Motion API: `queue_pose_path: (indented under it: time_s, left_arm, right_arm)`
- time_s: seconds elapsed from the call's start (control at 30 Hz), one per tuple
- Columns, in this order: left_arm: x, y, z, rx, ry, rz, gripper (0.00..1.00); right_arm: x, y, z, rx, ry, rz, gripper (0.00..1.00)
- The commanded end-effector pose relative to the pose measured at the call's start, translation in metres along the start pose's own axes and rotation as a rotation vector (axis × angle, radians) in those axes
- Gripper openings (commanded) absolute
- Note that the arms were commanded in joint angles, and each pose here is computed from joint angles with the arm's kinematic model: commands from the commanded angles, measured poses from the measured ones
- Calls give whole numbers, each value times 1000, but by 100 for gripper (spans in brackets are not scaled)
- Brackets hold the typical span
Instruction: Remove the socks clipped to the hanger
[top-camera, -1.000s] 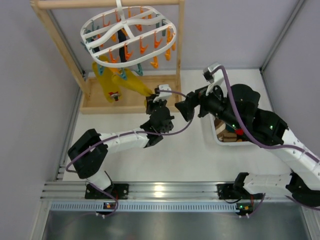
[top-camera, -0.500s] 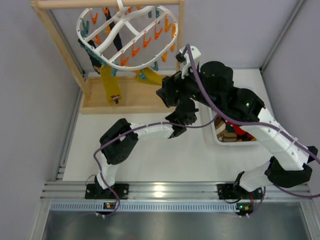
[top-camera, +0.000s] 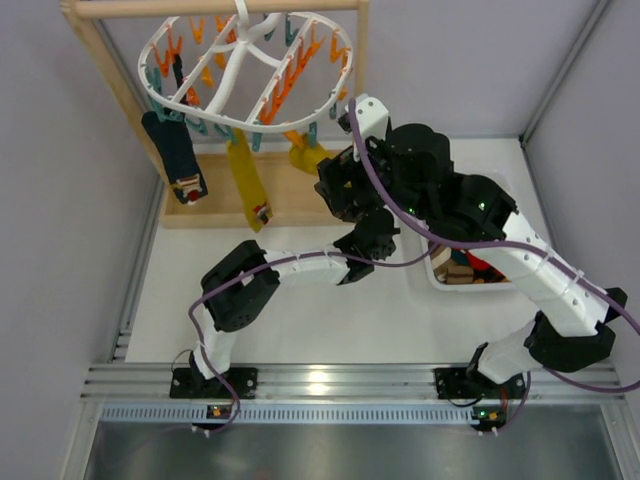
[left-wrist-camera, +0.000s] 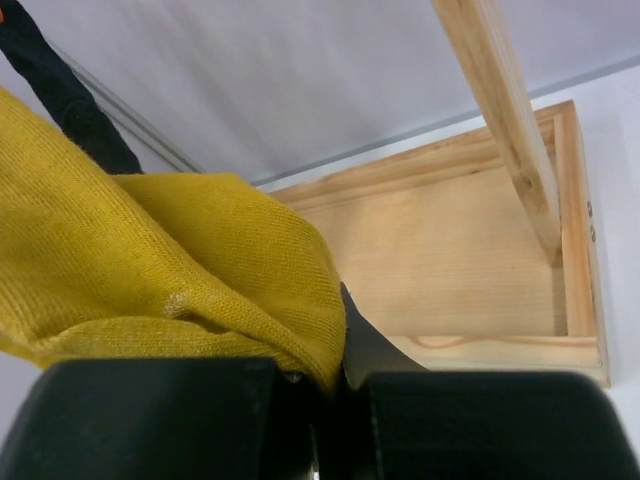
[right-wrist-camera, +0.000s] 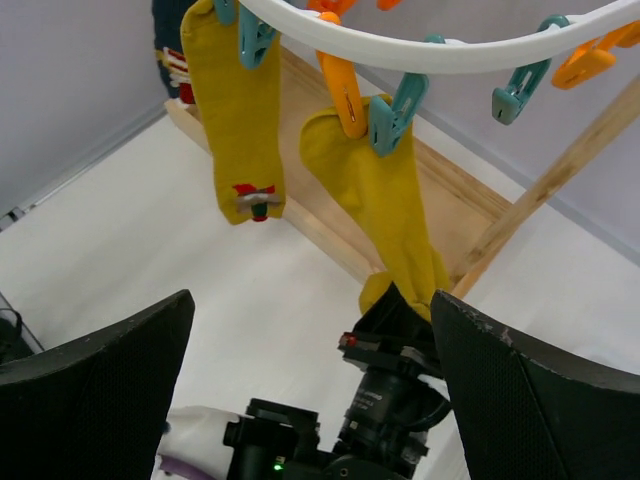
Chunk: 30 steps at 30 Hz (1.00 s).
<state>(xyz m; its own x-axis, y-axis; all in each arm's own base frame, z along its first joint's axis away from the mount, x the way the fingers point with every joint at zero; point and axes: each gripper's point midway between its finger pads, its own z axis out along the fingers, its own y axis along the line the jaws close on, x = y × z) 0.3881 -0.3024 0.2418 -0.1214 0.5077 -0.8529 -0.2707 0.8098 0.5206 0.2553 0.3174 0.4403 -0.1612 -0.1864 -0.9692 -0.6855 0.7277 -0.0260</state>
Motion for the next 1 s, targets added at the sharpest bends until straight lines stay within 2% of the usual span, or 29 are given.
queue_pose_path:
  time_s: [0.0,0.2,0.33,0.53,0.6,0.87,0.97]
  left_arm:
    - [-18,27,-9,-24,-6,-138,0]
    - [-18,28,-20,-17,-2,-139,0]
    - [-18,23,-29,0,-9,-139,0]
    - [-20,19,-39,23,-20,-135,0]
    - [-21,20,-41,28,-23,-140,0]
    - [-23,27,-41,41,-37,-157,0]
    - [-24,31,-39,34,-35,-164,0]
  right_arm:
    - [11,-19,5,65,48,-79,95]
    - [46,-35,40,61,164,-130,87]
    - [64,-38,61,49,200,-160,86]
    - [77,-48,83,87,233,-209,76]
    - [82,-52,87,107,251,-228,70]
    - [99,-53,81,105,268,-231,68]
    - [105,-54,78,103,277,-242,63]
